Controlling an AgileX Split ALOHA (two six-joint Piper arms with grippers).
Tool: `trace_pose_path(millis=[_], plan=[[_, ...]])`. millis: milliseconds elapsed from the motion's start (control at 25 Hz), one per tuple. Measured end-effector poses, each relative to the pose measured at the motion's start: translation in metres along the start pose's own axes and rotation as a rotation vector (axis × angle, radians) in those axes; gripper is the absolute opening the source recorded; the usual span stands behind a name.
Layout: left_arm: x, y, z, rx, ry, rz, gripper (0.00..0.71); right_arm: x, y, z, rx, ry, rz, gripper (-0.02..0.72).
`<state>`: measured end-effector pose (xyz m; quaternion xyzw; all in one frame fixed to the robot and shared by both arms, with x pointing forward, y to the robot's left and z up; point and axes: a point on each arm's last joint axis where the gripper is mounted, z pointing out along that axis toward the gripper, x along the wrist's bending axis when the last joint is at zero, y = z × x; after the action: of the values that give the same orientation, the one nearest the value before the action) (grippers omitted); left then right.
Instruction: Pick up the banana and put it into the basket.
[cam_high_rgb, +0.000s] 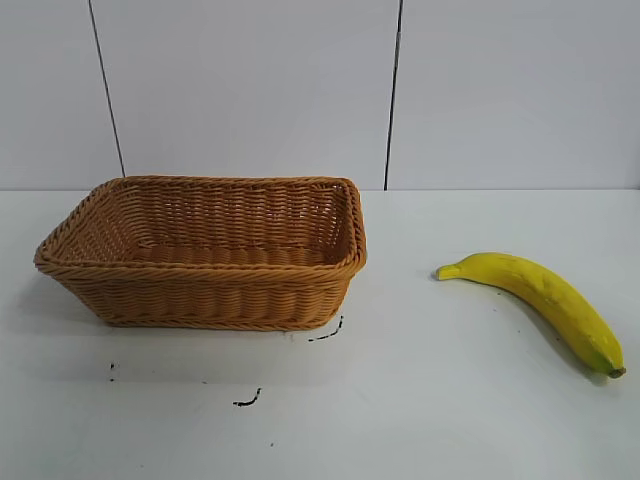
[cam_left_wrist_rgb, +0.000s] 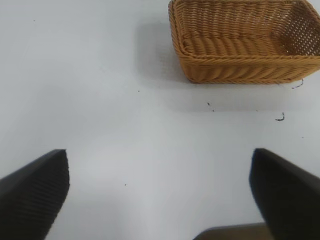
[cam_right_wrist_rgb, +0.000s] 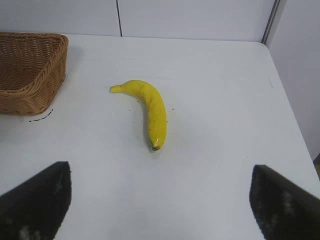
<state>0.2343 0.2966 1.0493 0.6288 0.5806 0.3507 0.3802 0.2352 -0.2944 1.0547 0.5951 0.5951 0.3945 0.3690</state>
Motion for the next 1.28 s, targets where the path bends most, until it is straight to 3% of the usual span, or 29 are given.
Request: trace_pose_path(millis=[320, 600, 1040, 1280], plan=[[0.000, 0.000, 0.000, 0.000, 0.000, 0.000, 0.695, 0.000, 0.000, 0.001, 0.006, 0.000, 0.002, 0.695], [0.000, 0.000, 0.000, 0.000, 0.000, 0.000, 0.695, 0.000, 0.047, 0.026, 0.209, -0.003, 0.056, 0.695], [0.000, 0.000, 0.000, 0.000, 0.000, 0.000, 0.695, -0.005, 0.144, 0.147, 0.549, 0.003, -0.010, 0.695], [0.000, 0.000, 0.000, 0.000, 0.000, 0.000, 0.695, -0.008, 0.162, 0.229, 0.721, 0.065, -0.154, 0.695]])
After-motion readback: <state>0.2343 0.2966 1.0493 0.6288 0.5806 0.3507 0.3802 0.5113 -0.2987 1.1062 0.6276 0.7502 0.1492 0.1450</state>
